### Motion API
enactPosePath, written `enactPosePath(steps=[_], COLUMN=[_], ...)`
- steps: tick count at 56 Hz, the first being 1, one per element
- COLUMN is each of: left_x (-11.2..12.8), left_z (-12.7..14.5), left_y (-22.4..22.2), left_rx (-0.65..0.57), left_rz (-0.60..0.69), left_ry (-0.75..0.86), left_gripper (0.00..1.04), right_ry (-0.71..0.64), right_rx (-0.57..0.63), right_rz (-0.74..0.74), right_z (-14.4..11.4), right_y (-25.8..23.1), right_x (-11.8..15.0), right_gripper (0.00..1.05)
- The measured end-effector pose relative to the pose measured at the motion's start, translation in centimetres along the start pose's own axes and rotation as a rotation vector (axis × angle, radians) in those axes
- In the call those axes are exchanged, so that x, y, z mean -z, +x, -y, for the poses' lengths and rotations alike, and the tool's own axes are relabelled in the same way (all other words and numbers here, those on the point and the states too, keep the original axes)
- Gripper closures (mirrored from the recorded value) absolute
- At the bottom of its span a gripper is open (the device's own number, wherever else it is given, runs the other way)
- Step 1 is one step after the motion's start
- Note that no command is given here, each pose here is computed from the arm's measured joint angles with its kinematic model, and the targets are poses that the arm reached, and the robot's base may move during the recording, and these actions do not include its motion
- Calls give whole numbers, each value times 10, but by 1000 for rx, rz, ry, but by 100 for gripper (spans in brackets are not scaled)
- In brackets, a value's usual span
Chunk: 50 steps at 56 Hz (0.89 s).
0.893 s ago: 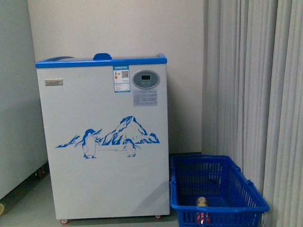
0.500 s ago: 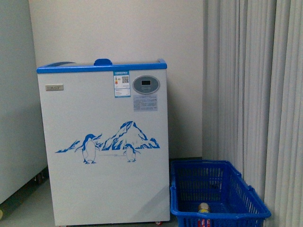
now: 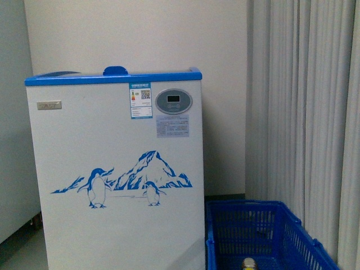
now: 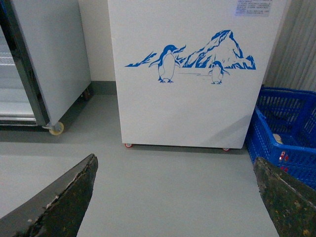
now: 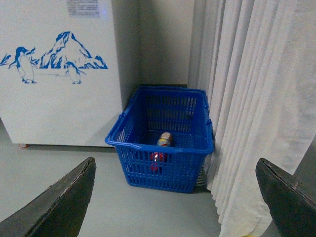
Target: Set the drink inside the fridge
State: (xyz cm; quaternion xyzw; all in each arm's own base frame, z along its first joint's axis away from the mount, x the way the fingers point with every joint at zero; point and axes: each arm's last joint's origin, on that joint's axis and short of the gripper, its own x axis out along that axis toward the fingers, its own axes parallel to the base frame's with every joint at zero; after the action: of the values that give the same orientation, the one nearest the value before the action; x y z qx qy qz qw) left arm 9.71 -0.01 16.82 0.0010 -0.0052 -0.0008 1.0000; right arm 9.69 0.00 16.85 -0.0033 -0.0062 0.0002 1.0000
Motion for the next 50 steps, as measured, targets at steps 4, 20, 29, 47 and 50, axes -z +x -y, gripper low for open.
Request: enactPosePath(steps=[4, 20, 29, 47, 50], left_x=[0, 0, 0, 0, 0], left_z=[0, 0, 0, 0, 0], left_y=[0, 0, 0, 0, 0], left_rx=[0, 0, 0, 0, 0], left_rz=[0, 0, 0, 0, 0], left_ry=[0, 0, 0, 0, 0], left_gripper=[8, 8, 8, 8, 8], right_ry=[0, 0, 0, 0, 0], right_rx=[0, 0, 0, 0, 0], right_rz=[0, 0, 0, 0, 0], right_z=[0, 0, 0, 0, 0], right_y=[0, 0, 0, 0, 0], right_x=[0, 0, 0, 0, 0], right_gripper=[8, 8, 8, 8, 8])
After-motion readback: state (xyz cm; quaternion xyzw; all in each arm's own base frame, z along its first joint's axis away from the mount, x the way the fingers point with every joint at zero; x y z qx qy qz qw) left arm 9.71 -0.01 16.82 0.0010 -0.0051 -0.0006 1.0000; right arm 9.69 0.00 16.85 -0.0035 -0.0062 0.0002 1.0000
